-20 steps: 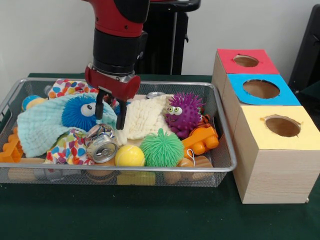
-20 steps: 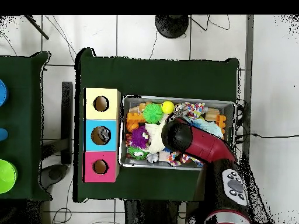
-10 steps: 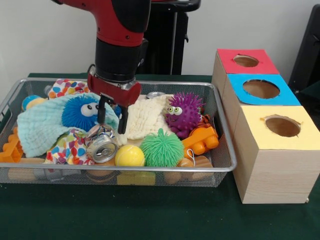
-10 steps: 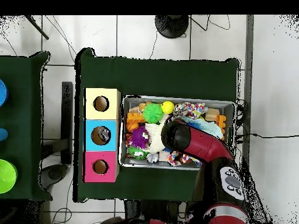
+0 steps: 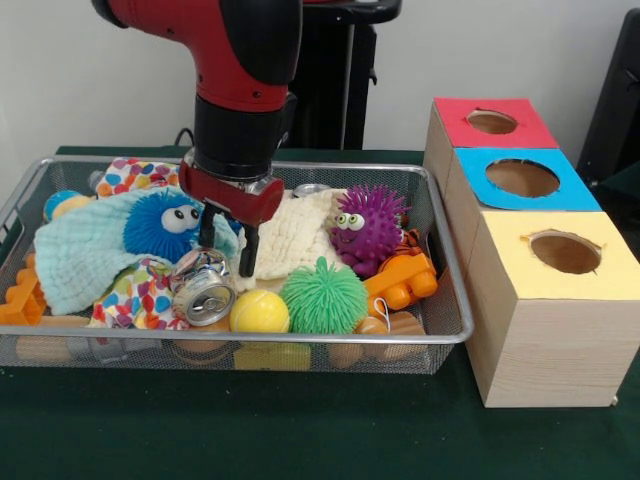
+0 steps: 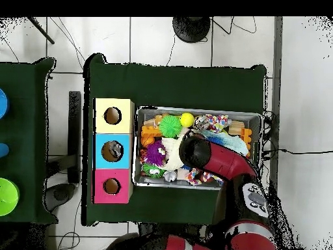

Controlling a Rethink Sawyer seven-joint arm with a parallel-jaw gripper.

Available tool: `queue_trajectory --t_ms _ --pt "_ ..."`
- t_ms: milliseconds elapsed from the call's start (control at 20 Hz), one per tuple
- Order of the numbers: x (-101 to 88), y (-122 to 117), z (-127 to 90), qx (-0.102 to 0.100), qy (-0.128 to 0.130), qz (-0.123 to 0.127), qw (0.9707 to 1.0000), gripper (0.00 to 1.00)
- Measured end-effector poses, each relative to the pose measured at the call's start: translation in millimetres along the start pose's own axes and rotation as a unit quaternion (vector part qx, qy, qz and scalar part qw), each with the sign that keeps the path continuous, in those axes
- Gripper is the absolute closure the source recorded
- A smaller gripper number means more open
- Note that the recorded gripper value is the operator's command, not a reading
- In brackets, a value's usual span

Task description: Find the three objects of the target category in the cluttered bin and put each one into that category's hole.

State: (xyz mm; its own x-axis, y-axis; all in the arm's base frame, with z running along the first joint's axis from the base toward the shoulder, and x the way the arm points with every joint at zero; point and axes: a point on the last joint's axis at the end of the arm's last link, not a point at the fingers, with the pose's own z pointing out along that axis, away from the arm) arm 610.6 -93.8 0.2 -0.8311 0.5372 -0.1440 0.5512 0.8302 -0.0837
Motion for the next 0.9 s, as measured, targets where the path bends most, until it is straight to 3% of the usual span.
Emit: queue_trajectory --t_ms 500,900 --pt "-1.9 -1.3 0.6 0.0 -0.001 0.001 1.0 0.0" --pt "-14.1 -14.8 1.8 0.0 -0.005 0.015 0.9999 0.0"
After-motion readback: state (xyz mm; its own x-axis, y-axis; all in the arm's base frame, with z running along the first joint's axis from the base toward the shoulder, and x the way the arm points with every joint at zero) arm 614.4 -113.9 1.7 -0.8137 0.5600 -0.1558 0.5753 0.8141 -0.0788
